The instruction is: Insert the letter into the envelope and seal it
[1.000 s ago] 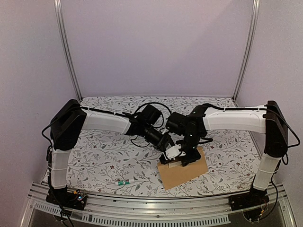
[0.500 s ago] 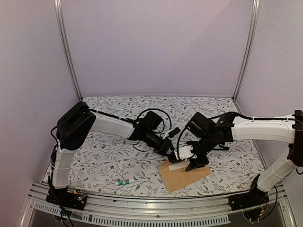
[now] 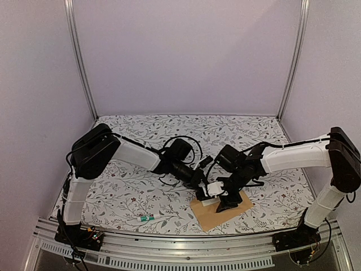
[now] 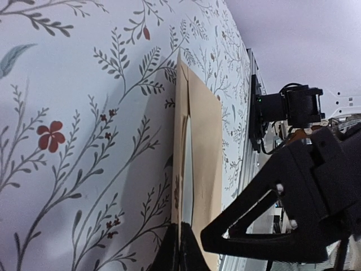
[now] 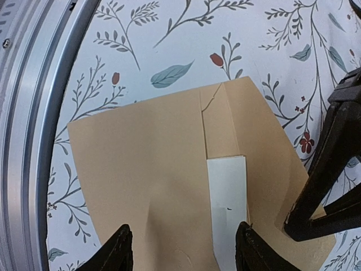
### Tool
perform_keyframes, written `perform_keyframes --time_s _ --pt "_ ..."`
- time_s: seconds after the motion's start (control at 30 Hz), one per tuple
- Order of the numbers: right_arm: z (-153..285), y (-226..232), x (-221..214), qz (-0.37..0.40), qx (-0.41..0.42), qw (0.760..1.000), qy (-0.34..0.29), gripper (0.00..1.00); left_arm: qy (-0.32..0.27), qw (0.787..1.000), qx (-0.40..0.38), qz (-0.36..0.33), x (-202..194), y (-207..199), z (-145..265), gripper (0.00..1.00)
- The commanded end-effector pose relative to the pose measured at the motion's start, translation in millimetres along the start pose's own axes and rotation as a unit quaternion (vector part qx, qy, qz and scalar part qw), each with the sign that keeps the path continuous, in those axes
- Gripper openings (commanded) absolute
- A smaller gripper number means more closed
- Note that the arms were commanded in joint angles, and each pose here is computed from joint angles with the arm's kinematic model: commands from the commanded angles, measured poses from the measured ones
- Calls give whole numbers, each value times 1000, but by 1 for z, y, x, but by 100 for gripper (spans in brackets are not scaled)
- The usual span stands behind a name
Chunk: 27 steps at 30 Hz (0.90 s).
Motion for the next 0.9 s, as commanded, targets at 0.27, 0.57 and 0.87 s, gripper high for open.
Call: perform_keyframes --time_s 0.27,0.57,0.87 --pt "-21 -17 -3 -29 6 1000 2 64 -3 1000 -21 7 -2 5 -1 0" --pt "-22 -29 0 -17 -13 1000 2 64 1 1000 -24 11 -4 7 -3 0" --pt "-34 -8 -15 -11 55 998 28 66 -3 1000 -22 14 0 10 2 0"
Point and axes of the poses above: each gripper's point midway between its finger pads, its own z axis back along the fingers, its own y axis along the line the jaws close on, x = y × z, the point moved 3 cm from there along z, back along the fingers, and after that the axes turned 3 degrees about -z, right-handed, at the moved point
